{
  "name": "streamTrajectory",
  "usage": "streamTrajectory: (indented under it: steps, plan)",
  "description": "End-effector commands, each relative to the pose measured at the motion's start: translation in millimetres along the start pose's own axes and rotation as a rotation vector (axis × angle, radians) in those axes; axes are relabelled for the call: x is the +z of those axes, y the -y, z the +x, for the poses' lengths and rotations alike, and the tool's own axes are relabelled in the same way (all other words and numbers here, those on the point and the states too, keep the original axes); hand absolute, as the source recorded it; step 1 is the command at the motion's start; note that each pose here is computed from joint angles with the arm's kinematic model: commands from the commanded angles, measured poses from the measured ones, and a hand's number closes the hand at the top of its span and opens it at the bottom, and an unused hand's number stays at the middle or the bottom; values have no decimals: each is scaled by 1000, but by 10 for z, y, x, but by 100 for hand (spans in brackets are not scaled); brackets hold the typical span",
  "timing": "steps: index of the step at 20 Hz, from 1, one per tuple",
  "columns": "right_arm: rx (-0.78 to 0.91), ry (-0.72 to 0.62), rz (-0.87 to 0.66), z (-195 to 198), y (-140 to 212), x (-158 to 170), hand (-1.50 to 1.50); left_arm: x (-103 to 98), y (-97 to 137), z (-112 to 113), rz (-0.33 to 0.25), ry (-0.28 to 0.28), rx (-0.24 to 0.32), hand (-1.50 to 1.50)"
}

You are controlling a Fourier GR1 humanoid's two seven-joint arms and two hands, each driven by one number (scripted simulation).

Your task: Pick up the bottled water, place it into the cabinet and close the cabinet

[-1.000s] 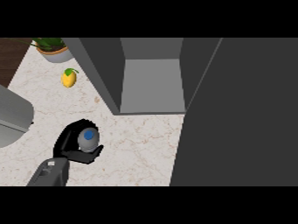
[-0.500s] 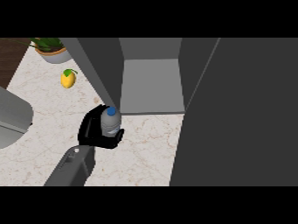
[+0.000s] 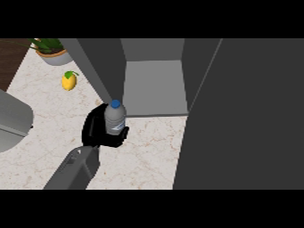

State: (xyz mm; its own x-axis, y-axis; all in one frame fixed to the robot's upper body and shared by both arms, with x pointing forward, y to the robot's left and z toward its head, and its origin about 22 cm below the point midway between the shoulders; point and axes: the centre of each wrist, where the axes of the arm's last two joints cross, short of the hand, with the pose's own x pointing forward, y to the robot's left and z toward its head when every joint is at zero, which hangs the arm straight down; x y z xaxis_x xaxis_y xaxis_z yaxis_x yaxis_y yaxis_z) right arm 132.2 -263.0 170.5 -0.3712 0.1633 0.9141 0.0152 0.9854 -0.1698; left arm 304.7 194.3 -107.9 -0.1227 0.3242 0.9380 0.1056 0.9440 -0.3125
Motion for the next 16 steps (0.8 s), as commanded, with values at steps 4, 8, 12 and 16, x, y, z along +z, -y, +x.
streamTrajectory:
  steps: [4, 8, 12, 16]
  plan:
    - [-108, 26, 28, -59, 166, 7, -150, -467, 743, 272, -129, 55, 10, 150]
    - [-133, 18, 47, -20, 181, 14, -150, -634, 852, 381, -98, 63, -18, 150]
    - [-141, 21, 40, -135, 244, -31, -150, -671, 959, 440, -84, 71, -35, 150]
    - [-147, 22, 50, -190, 294, -67, -150, -731, 1055, 504, -57, 82, -99, 150]
